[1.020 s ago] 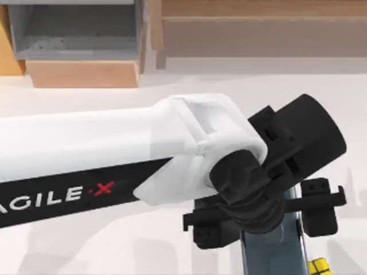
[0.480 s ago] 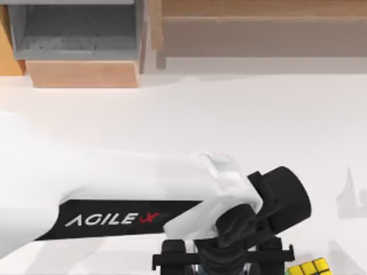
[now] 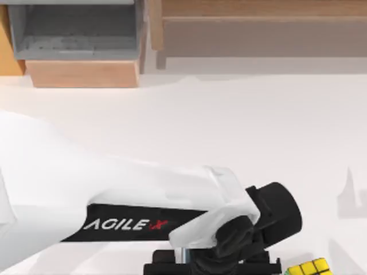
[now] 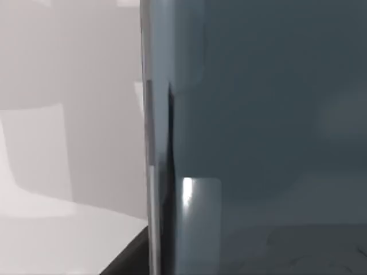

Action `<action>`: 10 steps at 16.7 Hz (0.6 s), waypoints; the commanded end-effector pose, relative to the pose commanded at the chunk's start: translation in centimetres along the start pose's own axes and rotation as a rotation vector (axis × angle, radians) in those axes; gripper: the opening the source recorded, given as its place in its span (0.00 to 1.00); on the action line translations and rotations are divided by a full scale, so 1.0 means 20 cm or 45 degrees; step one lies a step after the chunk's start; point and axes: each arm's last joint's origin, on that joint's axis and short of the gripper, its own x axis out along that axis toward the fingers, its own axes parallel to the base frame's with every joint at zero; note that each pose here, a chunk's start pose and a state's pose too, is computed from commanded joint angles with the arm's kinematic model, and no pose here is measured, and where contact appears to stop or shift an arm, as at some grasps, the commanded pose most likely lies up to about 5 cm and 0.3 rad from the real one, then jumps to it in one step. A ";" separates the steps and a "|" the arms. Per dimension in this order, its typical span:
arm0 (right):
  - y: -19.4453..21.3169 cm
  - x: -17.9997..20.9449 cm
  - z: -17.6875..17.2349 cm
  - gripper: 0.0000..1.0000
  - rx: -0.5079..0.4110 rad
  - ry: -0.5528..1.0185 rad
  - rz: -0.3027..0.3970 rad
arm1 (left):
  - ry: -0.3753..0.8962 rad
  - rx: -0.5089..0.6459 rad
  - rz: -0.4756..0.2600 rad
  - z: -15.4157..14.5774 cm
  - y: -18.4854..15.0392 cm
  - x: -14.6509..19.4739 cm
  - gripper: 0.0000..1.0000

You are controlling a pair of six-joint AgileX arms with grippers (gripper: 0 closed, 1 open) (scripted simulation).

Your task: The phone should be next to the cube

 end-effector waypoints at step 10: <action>0.00 0.00 0.00 1.00 0.000 0.000 0.000 | 0.000 0.000 0.000 0.00 0.00 0.00 0.75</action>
